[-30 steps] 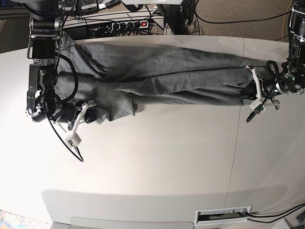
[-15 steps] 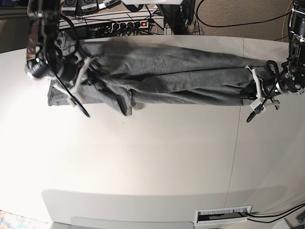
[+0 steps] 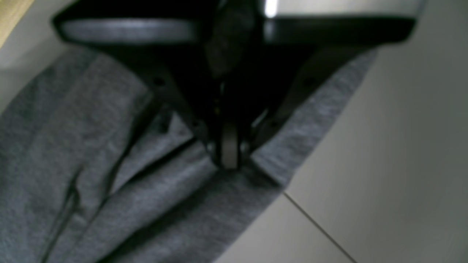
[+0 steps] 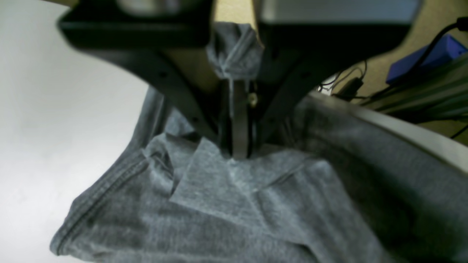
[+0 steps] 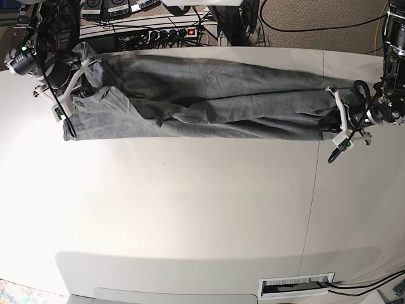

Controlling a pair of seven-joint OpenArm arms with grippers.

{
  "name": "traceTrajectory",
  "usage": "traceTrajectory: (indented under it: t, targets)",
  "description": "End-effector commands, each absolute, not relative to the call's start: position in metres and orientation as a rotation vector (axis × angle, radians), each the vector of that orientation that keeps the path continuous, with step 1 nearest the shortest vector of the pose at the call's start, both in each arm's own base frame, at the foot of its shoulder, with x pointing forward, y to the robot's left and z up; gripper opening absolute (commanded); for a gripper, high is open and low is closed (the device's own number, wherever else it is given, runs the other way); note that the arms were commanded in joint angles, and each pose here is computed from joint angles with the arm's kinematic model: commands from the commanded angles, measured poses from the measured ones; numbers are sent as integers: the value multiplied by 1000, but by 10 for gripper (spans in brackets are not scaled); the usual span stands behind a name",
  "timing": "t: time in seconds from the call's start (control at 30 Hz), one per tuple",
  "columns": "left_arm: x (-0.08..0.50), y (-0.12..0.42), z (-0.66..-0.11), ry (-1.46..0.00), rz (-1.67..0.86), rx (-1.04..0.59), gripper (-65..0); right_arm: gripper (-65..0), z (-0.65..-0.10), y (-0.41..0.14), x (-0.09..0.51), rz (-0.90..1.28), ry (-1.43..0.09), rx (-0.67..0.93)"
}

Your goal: Fold the T-shirt properly

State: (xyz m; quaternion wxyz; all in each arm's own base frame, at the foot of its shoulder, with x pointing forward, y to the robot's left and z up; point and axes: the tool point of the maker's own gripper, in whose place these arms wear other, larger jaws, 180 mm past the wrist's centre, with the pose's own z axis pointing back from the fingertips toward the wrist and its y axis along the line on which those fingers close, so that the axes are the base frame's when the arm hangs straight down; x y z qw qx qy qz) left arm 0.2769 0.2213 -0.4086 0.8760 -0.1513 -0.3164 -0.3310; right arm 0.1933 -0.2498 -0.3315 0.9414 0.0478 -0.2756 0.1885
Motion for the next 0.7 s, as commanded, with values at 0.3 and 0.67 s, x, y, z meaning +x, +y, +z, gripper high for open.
traceTrajectory:
  t: [0.3,0.67]
  targets:
    - [273,235,-415,-604,-706,-259,-650,-650,-319,-284,209,426,-601,-122]
    - [273,229,-416,-611,-700,-273,-650,-493,-295,-263,239,418,-772,-31]
